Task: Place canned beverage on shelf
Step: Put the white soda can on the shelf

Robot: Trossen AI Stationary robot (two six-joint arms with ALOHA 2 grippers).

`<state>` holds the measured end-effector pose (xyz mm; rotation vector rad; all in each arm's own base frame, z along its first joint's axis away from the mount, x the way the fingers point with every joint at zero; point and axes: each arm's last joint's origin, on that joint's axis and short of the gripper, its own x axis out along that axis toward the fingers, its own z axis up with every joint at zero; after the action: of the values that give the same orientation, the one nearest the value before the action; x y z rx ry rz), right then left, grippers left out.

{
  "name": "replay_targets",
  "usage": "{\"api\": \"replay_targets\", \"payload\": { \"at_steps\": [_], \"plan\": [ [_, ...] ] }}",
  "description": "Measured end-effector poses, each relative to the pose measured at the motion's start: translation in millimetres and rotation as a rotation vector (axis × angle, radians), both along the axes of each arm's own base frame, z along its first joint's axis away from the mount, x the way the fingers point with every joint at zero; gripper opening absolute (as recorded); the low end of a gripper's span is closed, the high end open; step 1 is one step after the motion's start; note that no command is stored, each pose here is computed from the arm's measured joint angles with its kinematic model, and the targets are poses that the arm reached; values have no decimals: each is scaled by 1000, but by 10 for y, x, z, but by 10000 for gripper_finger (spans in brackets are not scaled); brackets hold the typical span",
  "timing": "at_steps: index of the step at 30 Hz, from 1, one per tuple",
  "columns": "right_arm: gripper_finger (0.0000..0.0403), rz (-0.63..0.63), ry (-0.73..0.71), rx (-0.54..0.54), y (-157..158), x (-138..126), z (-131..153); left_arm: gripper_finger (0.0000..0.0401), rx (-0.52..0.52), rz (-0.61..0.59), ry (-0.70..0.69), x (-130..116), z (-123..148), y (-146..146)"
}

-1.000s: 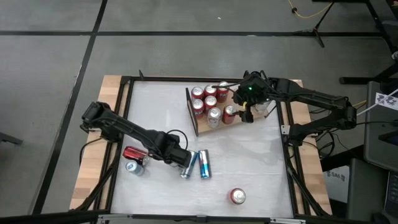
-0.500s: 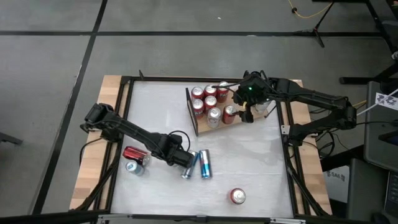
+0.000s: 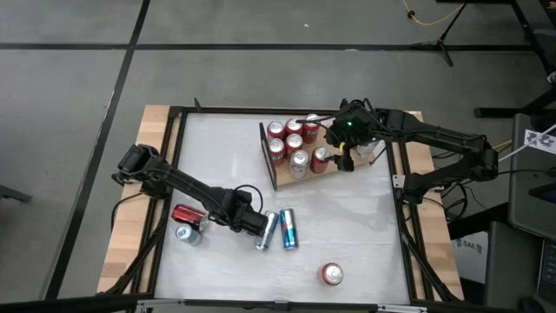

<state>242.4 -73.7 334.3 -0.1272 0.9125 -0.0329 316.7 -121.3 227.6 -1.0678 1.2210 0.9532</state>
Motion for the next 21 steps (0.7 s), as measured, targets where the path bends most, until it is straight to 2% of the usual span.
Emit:
{"api": "replay_targets", "payload": {
  "at_steps": [4,9,14,17,21],
  "plan": [
    [342,0,0,0,0,0,0,283,4,-45,0,0,1,0],
    [342,0,0,0,0,0,0,278,5,-143,-6,-3,41,44],
    [342,0,2,0,0,-1,-1,278,27,-292,-52,17,338,197],
    [342,0,1,0,0,-1,-1,278,51,-426,-74,69,522,302],
    [342,0,2,0,0,-1,-1,278,95,-572,-217,216,846,463]
  ]
}}
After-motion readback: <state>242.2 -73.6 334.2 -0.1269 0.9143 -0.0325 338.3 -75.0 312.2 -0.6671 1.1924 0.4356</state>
